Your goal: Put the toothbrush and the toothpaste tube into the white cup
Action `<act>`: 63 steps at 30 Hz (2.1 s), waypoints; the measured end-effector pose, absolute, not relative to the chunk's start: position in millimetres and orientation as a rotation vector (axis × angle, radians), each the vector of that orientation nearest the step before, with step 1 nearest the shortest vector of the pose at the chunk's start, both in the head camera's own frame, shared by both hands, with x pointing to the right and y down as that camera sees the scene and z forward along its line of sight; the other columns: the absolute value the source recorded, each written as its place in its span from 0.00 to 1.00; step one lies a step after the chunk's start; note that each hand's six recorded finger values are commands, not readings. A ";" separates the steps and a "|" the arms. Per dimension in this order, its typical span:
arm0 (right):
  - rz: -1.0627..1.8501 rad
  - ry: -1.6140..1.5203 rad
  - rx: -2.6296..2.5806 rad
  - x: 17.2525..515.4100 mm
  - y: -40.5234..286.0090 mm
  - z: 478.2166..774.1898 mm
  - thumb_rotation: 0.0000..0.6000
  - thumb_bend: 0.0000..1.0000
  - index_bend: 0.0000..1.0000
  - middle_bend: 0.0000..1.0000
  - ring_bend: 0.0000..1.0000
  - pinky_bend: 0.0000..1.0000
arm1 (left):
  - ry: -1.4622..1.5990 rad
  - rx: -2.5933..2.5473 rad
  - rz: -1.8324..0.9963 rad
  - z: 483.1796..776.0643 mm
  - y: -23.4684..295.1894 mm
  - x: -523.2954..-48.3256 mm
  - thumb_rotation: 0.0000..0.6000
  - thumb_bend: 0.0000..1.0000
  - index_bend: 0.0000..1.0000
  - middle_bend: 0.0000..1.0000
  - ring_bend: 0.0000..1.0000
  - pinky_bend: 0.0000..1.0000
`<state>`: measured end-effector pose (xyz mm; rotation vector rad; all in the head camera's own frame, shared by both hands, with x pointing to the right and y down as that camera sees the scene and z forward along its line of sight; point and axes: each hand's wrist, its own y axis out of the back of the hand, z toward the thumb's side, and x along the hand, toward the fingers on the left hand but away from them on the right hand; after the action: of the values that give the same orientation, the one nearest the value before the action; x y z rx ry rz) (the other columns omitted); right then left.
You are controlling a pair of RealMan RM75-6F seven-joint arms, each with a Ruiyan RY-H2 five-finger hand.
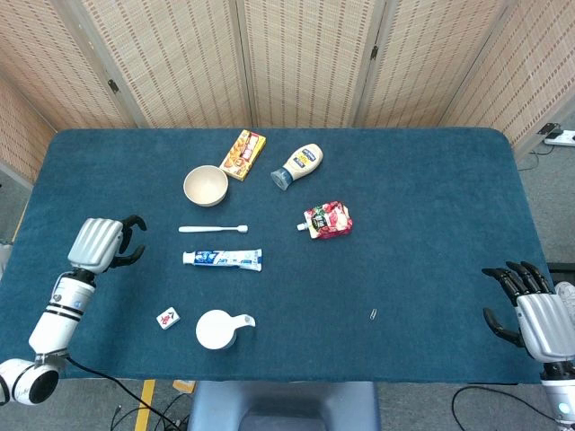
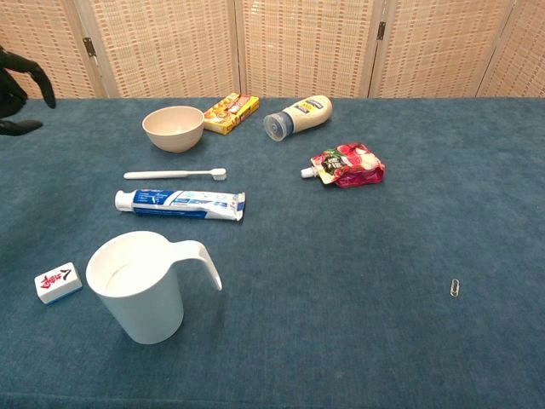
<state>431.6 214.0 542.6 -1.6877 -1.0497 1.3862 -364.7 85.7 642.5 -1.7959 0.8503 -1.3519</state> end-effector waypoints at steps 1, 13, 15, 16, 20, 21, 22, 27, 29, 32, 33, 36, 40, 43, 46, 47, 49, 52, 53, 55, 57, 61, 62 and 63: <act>1.388 -1.051 -1.687 432.3 214.2 542.5 1.00 0.28 0.25 0.28 0.14 0.12 | 0.825 -1.807 -1.364 648.7 82.9 -360.8 1.00 0.39 0.40 0.85 0.76 0.78; 1.410 -1.062 -1.680 440.3 214.9 545.5 1.00 0.28 0.25 0.28 0.14 0.12 | 0.570 -1.904 -1.479 710.3 64.2 -311.0 1.00 0.39 0.35 0.87 0.76 0.78; 1.412 -1.064 -1.680 441.6 214.5 545.9 1.00 0.28 0.25 0.28 0.14 0.12 | 0.551 -1.909 -1.483 715.4 62.4 -303.5 1.00 0.40 0.34 0.87 0.77 0.78; 1.412 -1.065 -1.679 441.9 214.3 545.9 1.00 0.28 0.25 0.28 0.14 0.12 | 0.550 -1.911 -1.485 716.6 61.8 -302.0 1.00 0.41 0.34 0.87 0.77 0.78; 1.416 -1.069 -1.677 444.3 214.3 545.7 1.00 0.28 0.25 0.28 0.14 0.12 | 0.560 -1.912 -1.500 725.1 55.0 -292.6 1.00 0.46 0.33 0.88 0.78 0.79; 1.418 -1.071 -1.676 445.1 214.6 545.8 1.00 0.28 0.25 0.28 0.14 0.12 | 0.565 -1.909 -1.507 728.2 53.0 -290.3 1.00 0.46 0.34 0.89 0.79 0.79; 1.420 -1.072 -1.675 445.8 214.7 545.9 1.00 0.28 0.25 0.28 0.14 0.12 | 0.570 -1.909 -1.513 730.6 51.8 -288.5 1.00 0.46 0.34 0.89 0.79 0.79; 1.422 -1.074 -1.674 447.2 214.5 546.0 1.00 0.28 0.25 0.28 0.14 0.12 | 0.576 -1.894 -1.546 744.2 46.0 -281.6 1.00 0.46 0.36 0.90 0.79 0.79; 1.422 -1.076 -1.672 447.7 214.4 545.5 1.00 0.28 0.25 0.28 0.14 0.12 | 0.575 -1.890 -1.562 749.2 44.5 -280.2 1.00 0.46 0.36 0.90 0.79 0.80; 1.427 -1.078 -1.668 449.2 214.7 545.2 1.00 0.28 0.25 0.28 0.14 0.12 | 0.569 -1.882 -1.585 756.6 42.8 -278.3 1.00 0.46 0.36 0.90 0.80 0.80; 1.429 -1.079 -1.667 449.7 214.9 545.1 1.00 0.28 0.25 0.28 0.14 0.12 | 0.565 -1.878 -1.593 759.3 42.3 -277.8 1.00 0.46 0.37 0.90 0.80 0.80; 1.432 -1.080 -1.664 450.3 215.0 545.0 1.00 0.28 0.25 0.28 0.14 0.12 | 0.557 -1.870 -1.614 765.9 41.7 -276.8 1.00 0.46 0.38 0.90 0.80 0.80; 1.436 -1.081 -1.662 450.8 215.2 545.1 1.00 0.28 0.25 0.28 0.14 0.12 | 0.565 -1.858 -1.629 772.7 40.9 -274.7 1.00 0.45 0.40 0.91 0.80 0.80; 1.439 -1.084 -1.657 451.8 215.4 544.6 1.00 0.28 0.25 0.28 0.14 0.12 | 0.579 -1.851 -1.634 776.5 40.3 -272.5 1.00 0.44 0.41 0.91 0.81 0.81; 1.443 -1.086 -1.653 452.7 215.8 544.2 1.00 0.28 0.25 0.28 0.14 0.12 | 0.582 -1.842 -1.639 779.7 39.6 -271.3 1.00 0.44 0.41 0.91 0.81 0.81; 1.444 -1.086 -1.653 452.9 215.9 544.1 1.00 0.28 0.25 0.28 0.14 0.12 | 0.580 -1.840 -1.641 780.8 39.7 -270.9 1.00 0.44 0.41 0.91 0.81 0.81; 1.445 -1.088 -1.651 453.2 216.2 543.9 1.00 0.28 0.25 0.28 0.14 0.12 | 0.576 -1.844 -1.649 783.9 40.5 -269.1 1.00 0.44 0.41 0.91 0.81 0.81; 1.448 -1.089 -1.649 453.8 216.6 543.7 1.00 0.28 0.25 0.28 0.14 0.12 | 0.561 -1.860 -1.648 787.2 42.6 -263.6 1.00 0.44 0.42 0.91 0.81 0.81; 1.449 -1.090 -1.648 454.1 216.7 543.6 1.00 0.28 0.25 0.28 0.14 0.12 | 0.555 -1.859 -1.644 787.3 43.1 -262.6 1.00 0.44 0.42 0.91 0.81 0.81; 1.452 -1.092 -1.646 454.8 217.0 543.4 1.00 0.28 0.25 0.28 0.14 0.12 | 0.539 -1.862 -1.631 787.2 45.0 -259.0 1.00 0.44 0.43 0.91 0.81 0.81; 1.452 -1.091 -1.646 454.7 217.0 543.8 1.00 0.28 0.25 0.28 0.14 0.12 | 0.526 -1.869 -1.614 786.4 47.2 -254.5 1.00 0.44 0.44 0.91 0.81 0.81; 1.451 -1.090 -1.647 454.5 217.1 544.2 1.00 0.28 0.25 0.28 0.14 0.12 | 0.522 -1.882 -1.582 783.3 49.7 -247.5 1.00 0.44 0.47 0.91 0.81 0.81; 1.451 -1.091 -1.647 454.6 217.1 544.3 1.00 0.28 0.25 0.28 0.14 0.12 | 0.522 -1.882 -1.576 782.7 49.9 -246.6 1.00 0.44 0.48 0.91 0.81 0.81; 1.453 -1.092 -1.647 455.0 217.2 544.5 1.00 0.28 0.25 0.28 0.14 0.12 | 0.521 -1.880 -1.569 782.1 50.0 -245.7 1.00 0.43 0.49 0.91 0.81 0.81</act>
<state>455.0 217.2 544.5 -1.6465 -1.0915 1.4527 -245.7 50.0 782.1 -1.8800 0.5206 -1.5688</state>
